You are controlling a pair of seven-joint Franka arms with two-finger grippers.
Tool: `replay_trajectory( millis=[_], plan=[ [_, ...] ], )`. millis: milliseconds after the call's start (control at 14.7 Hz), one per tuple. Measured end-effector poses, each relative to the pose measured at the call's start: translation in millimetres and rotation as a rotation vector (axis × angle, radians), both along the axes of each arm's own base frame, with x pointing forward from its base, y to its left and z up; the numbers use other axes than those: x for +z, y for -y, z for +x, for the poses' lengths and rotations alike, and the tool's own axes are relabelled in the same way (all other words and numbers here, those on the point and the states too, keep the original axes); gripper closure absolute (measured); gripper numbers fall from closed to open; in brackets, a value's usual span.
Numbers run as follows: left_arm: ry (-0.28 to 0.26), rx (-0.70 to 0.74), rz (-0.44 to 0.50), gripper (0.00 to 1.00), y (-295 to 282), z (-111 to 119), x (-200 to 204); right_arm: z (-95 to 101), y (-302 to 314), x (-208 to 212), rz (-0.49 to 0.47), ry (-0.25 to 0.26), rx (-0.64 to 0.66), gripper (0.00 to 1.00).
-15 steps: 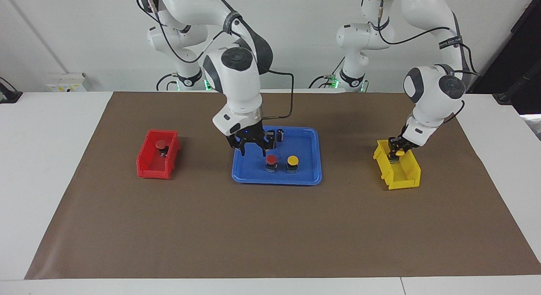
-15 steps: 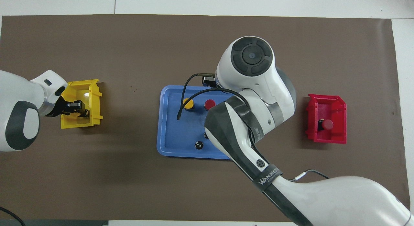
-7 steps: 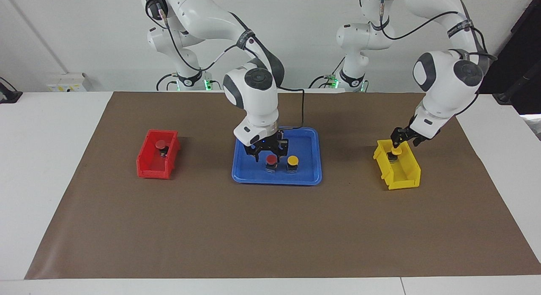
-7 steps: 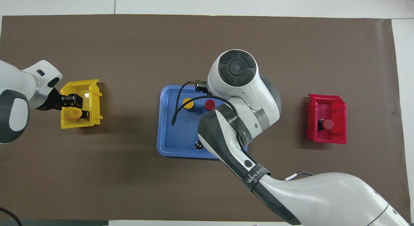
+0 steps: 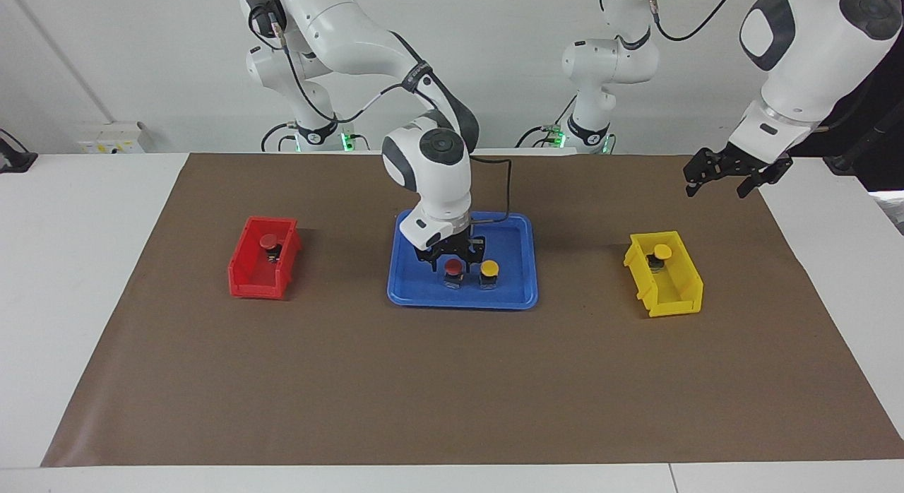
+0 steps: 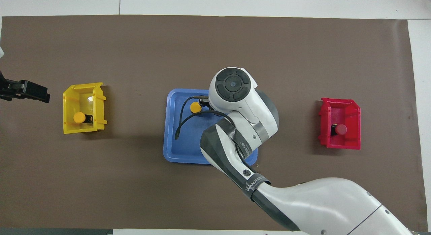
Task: Sort red and yellow buttons by color
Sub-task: 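Drop red button in red bin while the left gripper reaches yellow button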
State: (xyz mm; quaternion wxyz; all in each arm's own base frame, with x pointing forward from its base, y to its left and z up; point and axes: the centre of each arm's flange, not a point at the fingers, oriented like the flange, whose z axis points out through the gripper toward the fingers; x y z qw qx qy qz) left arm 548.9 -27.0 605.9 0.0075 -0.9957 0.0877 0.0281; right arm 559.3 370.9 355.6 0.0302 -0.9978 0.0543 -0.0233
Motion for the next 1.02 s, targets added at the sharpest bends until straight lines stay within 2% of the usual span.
replay_trajectory(
  millis=[340, 409, 545, 817, 1021],
  plan=[
    [0.029, -0.012, -0.001, 0.00, 4.2, 2.5, 11.0, -5.3, 0.9, -10.9, -0.006, -0.001, 0.007, 0.29],
    [0.045, 0.003, -0.002, 0.00, 9.7, 5.6, 4.7, -5.6, 1.0, -11.3, -0.009, 0.000, 0.009, 0.34],
    [0.057, 0.020, -0.002, 0.00, 30.7, 9.0, -12.8, -5.5, 1.0, -10.8, -0.009, 0.002, 0.010, 0.58],
    [0.077, 0.006, -0.027, 0.00, 58.7, 14.3, -41.2, 3.9, 3.4, 9.7, -0.005, 0.023, 0.001, 0.59],
    [0.096, 0.021, -0.062, 0.00, 115.0, 15.4, -86.4, 31.3, 56.9, 71.6, -0.042, 0.039, 0.002, 0.59]
  ],
)
